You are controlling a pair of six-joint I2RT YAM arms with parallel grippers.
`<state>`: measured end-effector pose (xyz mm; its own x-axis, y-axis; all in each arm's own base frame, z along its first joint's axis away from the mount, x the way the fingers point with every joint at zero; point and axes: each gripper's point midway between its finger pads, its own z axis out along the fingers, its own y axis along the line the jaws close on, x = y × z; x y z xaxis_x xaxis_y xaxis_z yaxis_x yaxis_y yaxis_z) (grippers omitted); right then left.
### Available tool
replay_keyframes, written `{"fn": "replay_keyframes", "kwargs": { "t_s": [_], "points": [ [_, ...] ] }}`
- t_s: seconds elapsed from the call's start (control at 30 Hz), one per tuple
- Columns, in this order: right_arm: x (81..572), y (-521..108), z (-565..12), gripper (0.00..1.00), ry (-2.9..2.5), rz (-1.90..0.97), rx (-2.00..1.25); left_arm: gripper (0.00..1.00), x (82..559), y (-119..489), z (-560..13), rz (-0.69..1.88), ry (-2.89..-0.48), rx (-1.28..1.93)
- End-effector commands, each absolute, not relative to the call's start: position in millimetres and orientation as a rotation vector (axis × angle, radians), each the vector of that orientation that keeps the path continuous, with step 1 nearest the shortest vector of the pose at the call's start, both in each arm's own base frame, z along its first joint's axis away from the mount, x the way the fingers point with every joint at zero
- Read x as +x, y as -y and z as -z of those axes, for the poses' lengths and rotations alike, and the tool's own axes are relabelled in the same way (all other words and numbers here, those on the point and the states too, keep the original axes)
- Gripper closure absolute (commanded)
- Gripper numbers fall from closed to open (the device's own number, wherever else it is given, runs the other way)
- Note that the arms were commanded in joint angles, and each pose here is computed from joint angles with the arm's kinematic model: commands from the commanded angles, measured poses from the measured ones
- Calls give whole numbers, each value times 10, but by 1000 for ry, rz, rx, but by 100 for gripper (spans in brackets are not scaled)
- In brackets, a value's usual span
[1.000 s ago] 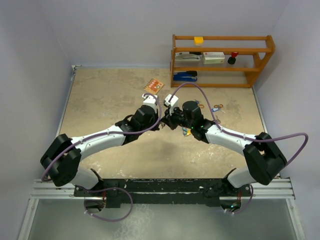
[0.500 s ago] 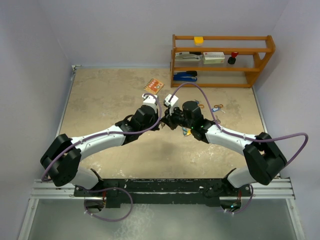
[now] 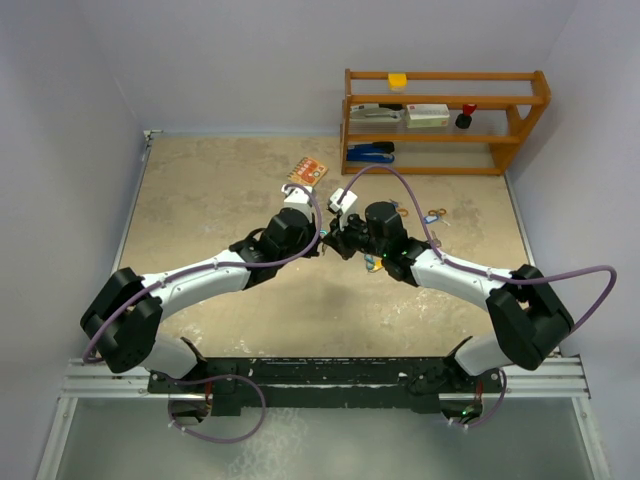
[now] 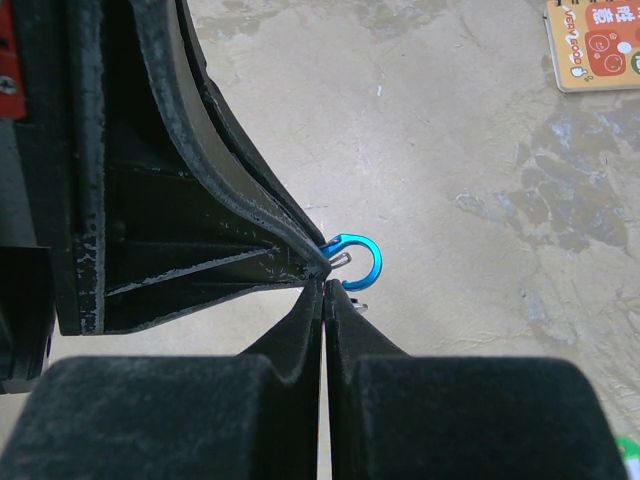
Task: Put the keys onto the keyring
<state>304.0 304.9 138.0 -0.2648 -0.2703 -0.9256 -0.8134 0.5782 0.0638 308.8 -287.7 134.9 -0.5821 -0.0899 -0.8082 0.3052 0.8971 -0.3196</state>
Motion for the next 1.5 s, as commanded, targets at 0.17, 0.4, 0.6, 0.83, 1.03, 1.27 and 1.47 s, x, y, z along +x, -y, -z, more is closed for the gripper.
{"fn": "replay_keyframes", "kwargs": {
  "t_s": [0.17,0.4,0.6,0.83,1.03,1.27,1.47],
  "points": [
    [3092,-3048,-1564,100,-1751,-661,-866,100,3138,3004,-1589,626,-2067,158],
    [3098,-3049,-1566,100,-1751,-660,-866,100,3090,2991,-1504,628,-2088,170],
    [3113,-3043,-1553,100,-1757,-653,-861,100,3060,2974,-1481,624,-2099,183],
    [3099,-3017,-1495,100,-1773,-641,-875,100,2997,2931,-1456,624,-2110,196],
    [3090,-3027,-1484,100,-1776,-645,-881,100,2925,2930,-1413,641,-2125,226],
    [3094,-3024,-1461,100,-1785,-641,-882,100,2922,2874,-1496,635,-2096,210],
    [3099,-3003,-1466,100,-1786,-632,-875,100,2948,2833,-1587,626,-2076,195]
  ]
}}
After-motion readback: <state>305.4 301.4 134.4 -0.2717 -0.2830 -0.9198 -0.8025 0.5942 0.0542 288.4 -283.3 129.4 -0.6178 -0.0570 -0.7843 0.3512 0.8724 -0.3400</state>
